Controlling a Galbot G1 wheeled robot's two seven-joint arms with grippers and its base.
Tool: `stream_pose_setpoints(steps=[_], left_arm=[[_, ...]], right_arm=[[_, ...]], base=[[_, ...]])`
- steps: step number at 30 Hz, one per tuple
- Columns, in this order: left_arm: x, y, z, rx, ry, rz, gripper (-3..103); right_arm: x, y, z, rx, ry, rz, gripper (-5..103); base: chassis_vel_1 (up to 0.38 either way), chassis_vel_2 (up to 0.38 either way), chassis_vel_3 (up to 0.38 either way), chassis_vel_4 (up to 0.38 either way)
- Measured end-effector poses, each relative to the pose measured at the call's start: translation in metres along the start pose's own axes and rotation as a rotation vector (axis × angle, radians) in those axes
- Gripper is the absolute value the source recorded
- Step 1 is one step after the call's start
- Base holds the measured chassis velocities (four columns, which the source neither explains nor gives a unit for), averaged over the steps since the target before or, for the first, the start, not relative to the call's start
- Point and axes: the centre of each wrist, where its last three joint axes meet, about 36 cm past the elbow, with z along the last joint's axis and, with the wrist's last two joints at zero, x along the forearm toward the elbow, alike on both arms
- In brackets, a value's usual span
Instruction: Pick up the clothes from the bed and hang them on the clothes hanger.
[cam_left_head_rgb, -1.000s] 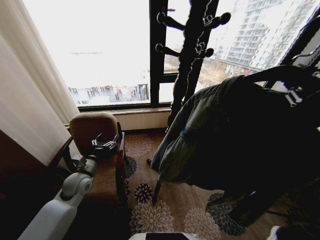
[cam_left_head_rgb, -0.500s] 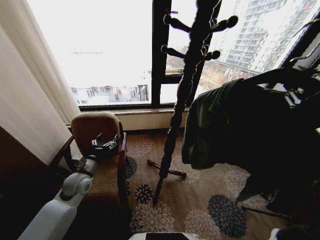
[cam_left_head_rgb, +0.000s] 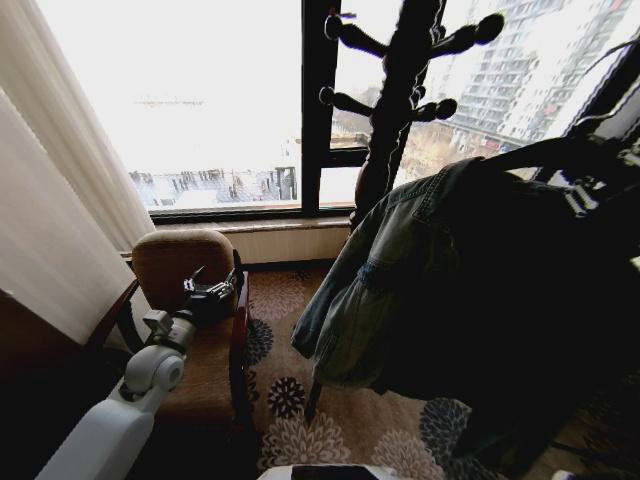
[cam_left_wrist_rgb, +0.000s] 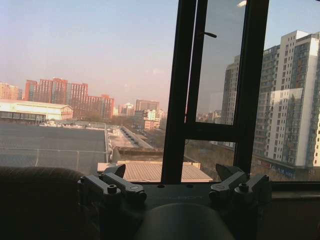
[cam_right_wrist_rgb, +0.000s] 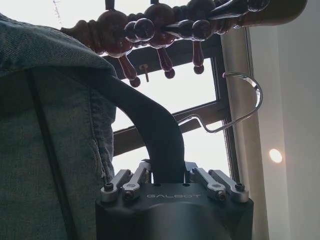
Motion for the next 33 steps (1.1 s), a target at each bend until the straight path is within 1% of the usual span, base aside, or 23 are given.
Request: stream_pose_setpoints(steps=[6,9,12,13,17,20,24,28,33], left_arm=[[0.000,0.000,0.000,0.000,0.000,0.000,100],[0.000,0.000,0.000,0.000,0.000,0.000,100],[0.000,0.000,0.000,0.000,0.000,0.000,100],[0.000,0.000,0.000,0.000,0.000,0.000,100],[0.000,0.000,0.000,0.000,0.000,0.000,100],[0.000,0.000,0.000,0.000,0.000,0.000,100],[0.000,0.000,0.000,0.000,0.000,0.000,100],[0.000,0.000,0.000,0.000,0.000,0.000,100],[0.000,0.000,0.000,0.000,0.000,0.000,100]], right_arm=[[0.003,0.001,0.004,-0.022,0.018,0.004,29],[0.003,0.002,0.005,-0.019,0.016,0.005,29],[-0.004,0.005,-0.004,-0.001,-0.030,-0.018,29],[-0.004,0.005,-0.004,-0.001,-0.030,-0.018,29],[-0.016,0.007,-0.021,0.033,-0.113,-0.050,29],[-0.023,0.005,-0.023,0.038,-0.130,-0.050,29],[-0.029,0.004,-0.023,0.038,-0.127,-0.052,29],[-0.025,0.005,-0.020,0.040,-0.113,-0.051,29],[-0.027,0.008,-0.008,0.054,-0.084,-0.045,29]], base=[[0.000,0.000,0.000,0.000],[0.000,0.000,0.000,0.000],[0.000,0.000,0.000,0.000],[0.000,0.000,0.000,0.000],[0.000,0.000,0.000,0.000],[0.000,0.000,0.000,0.000],[0.000,0.000,0.000,0.000],[0.000,0.000,0.000,0.000],[0.000,0.000,0.000,0.000]])
